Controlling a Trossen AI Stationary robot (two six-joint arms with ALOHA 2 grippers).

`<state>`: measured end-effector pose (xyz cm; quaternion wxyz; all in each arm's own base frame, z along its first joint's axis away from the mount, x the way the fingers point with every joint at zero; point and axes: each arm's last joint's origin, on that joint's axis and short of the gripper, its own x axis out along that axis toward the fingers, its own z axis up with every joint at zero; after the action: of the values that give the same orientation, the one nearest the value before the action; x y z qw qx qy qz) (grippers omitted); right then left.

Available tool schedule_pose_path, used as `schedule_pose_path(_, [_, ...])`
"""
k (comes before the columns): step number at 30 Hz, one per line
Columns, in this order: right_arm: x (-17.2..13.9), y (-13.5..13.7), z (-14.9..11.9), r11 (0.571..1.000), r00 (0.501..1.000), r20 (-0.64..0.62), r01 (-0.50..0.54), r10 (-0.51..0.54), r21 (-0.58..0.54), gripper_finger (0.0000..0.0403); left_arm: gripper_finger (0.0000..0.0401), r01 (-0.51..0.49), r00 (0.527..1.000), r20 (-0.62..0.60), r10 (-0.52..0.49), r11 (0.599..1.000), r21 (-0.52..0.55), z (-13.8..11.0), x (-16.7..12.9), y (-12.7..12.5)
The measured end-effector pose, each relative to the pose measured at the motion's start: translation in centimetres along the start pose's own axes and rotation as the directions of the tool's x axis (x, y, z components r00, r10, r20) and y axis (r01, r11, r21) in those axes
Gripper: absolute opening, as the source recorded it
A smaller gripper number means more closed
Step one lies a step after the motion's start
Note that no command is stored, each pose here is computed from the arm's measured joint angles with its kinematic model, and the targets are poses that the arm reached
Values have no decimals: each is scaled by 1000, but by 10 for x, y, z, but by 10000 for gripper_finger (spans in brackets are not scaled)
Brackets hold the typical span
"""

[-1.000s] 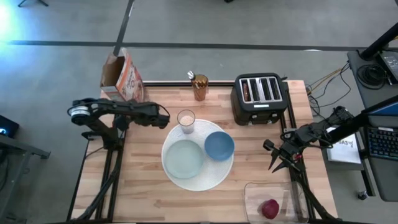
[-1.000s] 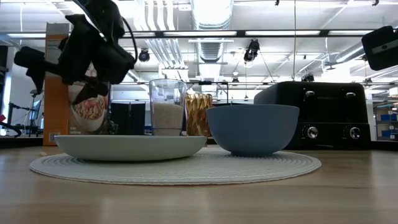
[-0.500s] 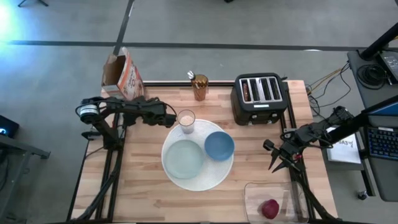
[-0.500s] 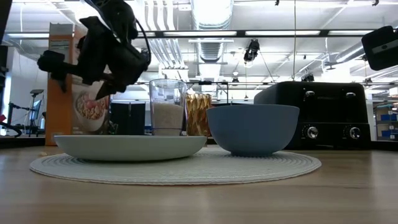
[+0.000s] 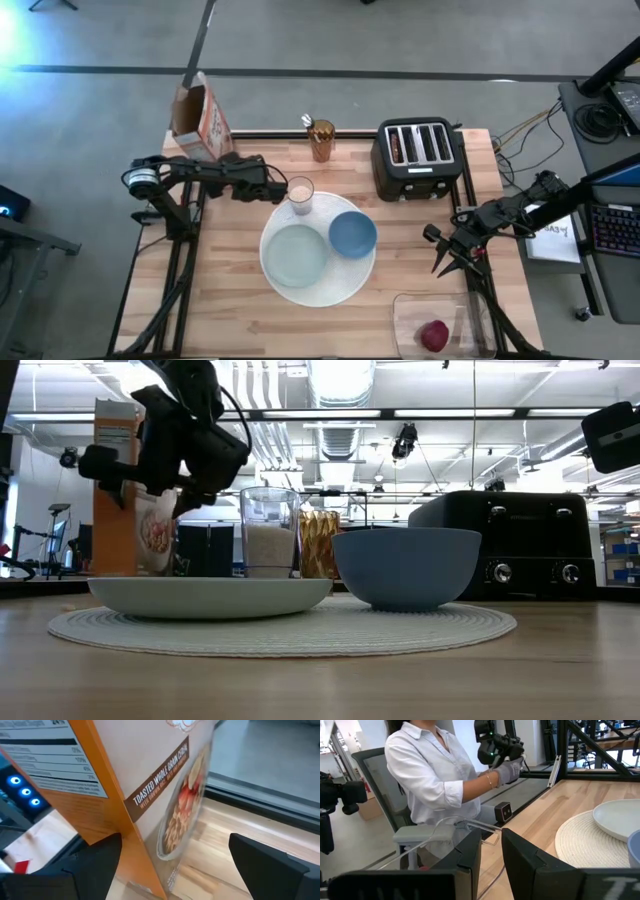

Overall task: Arrange a breakfast setting
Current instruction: Pour the cereal into the bowl

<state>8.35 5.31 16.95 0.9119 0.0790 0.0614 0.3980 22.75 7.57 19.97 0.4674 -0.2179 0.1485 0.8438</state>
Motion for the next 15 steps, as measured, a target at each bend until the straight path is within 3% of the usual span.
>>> schedule_pose_path(15, [0,0,0,1000,1000,0,0,0,0,68,351,76,997,-17,-75,997,15,13,-15,-15])
